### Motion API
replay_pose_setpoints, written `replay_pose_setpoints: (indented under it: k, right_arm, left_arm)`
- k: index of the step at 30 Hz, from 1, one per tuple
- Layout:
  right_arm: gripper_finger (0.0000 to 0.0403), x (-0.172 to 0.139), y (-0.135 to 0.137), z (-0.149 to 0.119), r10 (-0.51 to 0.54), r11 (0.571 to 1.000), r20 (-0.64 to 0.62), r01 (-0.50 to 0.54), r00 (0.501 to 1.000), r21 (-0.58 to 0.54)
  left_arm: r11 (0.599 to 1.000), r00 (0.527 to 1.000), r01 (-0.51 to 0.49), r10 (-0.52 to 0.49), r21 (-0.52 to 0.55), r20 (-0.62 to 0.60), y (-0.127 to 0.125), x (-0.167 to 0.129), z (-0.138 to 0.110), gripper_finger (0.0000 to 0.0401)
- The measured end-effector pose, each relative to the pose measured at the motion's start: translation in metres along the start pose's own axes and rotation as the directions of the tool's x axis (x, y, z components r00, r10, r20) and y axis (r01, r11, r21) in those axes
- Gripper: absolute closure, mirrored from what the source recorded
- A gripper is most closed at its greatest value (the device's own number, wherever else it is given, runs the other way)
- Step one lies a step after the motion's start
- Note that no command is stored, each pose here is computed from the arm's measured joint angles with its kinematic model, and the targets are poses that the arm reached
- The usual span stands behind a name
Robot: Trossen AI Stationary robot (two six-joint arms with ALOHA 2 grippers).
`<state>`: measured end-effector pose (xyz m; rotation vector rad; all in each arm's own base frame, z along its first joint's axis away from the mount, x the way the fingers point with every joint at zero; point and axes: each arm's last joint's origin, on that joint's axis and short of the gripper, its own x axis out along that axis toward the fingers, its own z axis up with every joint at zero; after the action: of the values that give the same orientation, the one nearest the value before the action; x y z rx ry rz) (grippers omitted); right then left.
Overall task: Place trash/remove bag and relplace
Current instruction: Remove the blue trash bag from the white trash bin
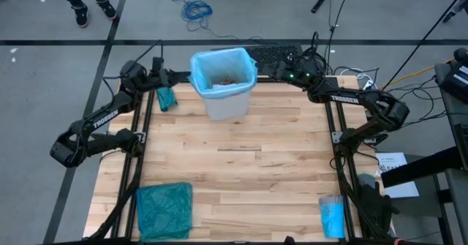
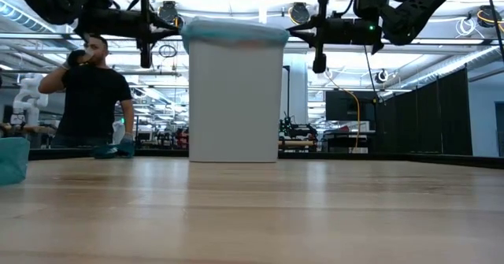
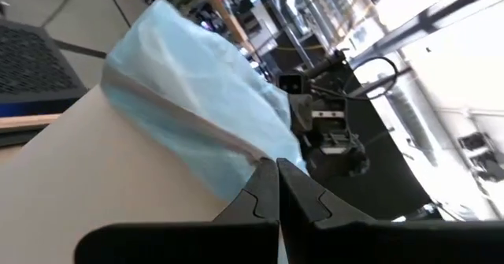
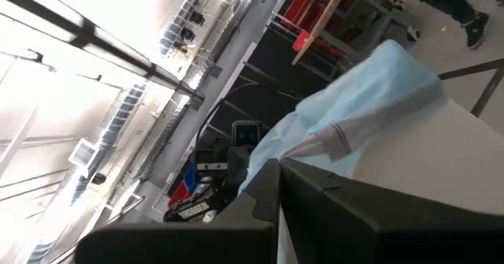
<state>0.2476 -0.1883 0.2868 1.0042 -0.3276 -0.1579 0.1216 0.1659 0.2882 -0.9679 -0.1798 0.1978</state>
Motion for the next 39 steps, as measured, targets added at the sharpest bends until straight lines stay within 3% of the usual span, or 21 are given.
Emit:
replay_pose_setpoints:
  k: [12,16,22,27,31,35,39]
  right_arm:
    - [0.0403,-0.001,0.007,-0.001,0.04,0.999,-0.043,-0.04,0.998,0.013]
    - [0.0403,-0.001,0.004,-0.005,0.005,0.999,-0.074,-0.002,0.997,0.041]
    - [0.0403,0.0,0.024,-0.004,0.16,0.987,-0.049,-0.158,0.986,0.037]
    - [0.0403,0.002,0.017,-0.01,0.07,0.996,-0.108,-0.063,0.992,0.068]
    - [0.0403,0.002,0.025,-0.009,0.132,0.991,-0.093,-0.127,0.987,0.049]
    - [0.0403,0.003,0.018,-0.012,0.07,0.995,-0.107,-0.063,0.992,0.074]
    - [0.0403,0.003,0.031,-0.01,0.17,0.985,-0.086,-0.167,0.982,0.049]
  left_arm:
    - [0.996,0.994,0.086,-0.085,0.013,-0.066,-0.02,0.007,0.004,0.0401]
    - [0.998,0.992,0.045,-0.048,-0.033,-0.121,-0.014,0.008,-0.001,0.0401]
    - [0.993,0.984,0.113,-0.118,-0.042,-0.133,-0.026,0.007,-0.003,0.0401]
    - [0.994,0.985,0.098,-0.103,-0.043,-0.139,-0.026,0.005,-0.005,0.0401]
    - [0.99,0.983,0.136,-0.138,-0.025,-0.123,-0.031,0.005,-0.002,0.0401]
    - [0.991,0.984,0.124,-0.129,-0.043,-0.127,-0.029,0.005,-0.003,0.0401]
    - [0.979,0.974,0.205,-0.205,-0.012,-0.093,-0.041,0.003,0.001,0.0401]
